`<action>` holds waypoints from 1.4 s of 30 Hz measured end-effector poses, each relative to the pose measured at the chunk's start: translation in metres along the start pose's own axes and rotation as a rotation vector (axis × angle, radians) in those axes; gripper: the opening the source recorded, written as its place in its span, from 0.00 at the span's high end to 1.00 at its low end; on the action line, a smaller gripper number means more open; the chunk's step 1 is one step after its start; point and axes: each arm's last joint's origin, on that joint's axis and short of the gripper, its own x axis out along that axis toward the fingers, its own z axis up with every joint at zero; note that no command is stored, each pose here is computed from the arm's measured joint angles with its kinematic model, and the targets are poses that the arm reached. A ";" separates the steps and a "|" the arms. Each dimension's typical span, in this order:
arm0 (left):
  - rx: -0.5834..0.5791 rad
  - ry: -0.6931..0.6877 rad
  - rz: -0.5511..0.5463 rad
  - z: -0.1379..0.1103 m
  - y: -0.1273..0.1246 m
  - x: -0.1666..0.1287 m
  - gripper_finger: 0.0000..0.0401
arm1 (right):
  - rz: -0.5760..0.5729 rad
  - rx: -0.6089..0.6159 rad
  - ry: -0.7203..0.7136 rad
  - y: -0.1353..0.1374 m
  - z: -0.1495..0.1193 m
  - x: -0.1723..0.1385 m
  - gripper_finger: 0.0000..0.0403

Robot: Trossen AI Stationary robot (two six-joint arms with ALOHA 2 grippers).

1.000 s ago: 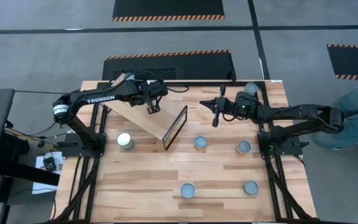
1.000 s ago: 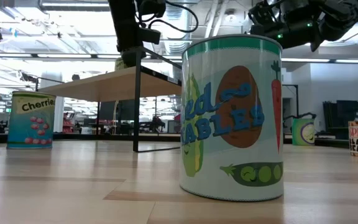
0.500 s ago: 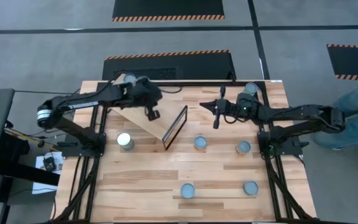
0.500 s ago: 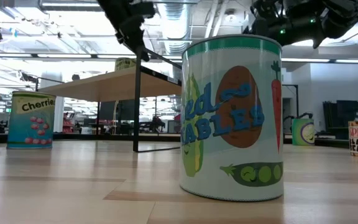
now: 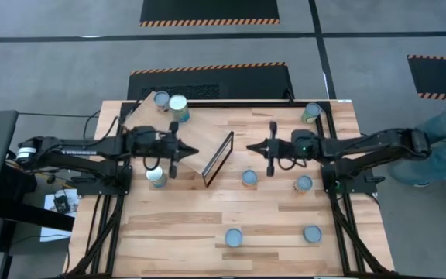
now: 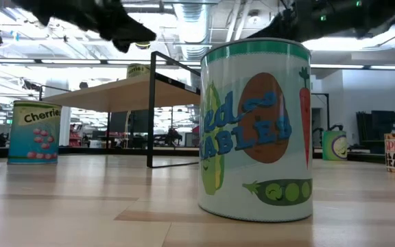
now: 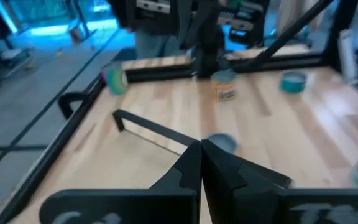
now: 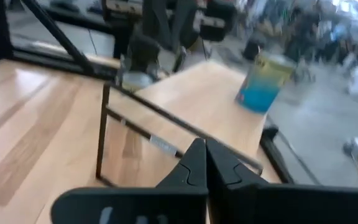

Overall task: Pick and place cans onto a shelf
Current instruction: Put the canned mushrooms on the shelf

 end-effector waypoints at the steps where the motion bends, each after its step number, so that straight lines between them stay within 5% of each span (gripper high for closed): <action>1: -0.005 -0.024 -0.003 -0.005 -0.001 -0.003 1.00 | -0.009 0.007 0.031 0.003 0.004 0.000 0.98; 10: -0.030 -0.061 -0.006 -0.028 -0.006 -0.011 1.00 | 0.088 0.156 0.326 0.039 -0.007 0.022 0.86; 25: -0.035 -0.165 0.056 -0.017 -0.004 -0.021 1.00 | 0.186 0.147 0.722 0.096 -0.045 0.060 0.52; 34: -0.058 -0.250 0.144 -0.006 0.003 -0.053 1.00 | 0.174 0.098 0.850 0.101 -0.060 0.079 0.59; 42: -0.063 -0.214 0.167 -0.021 0.005 -0.064 1.00 | 0.172 0.040 0.884 0.103 -0.073 0.097 0.72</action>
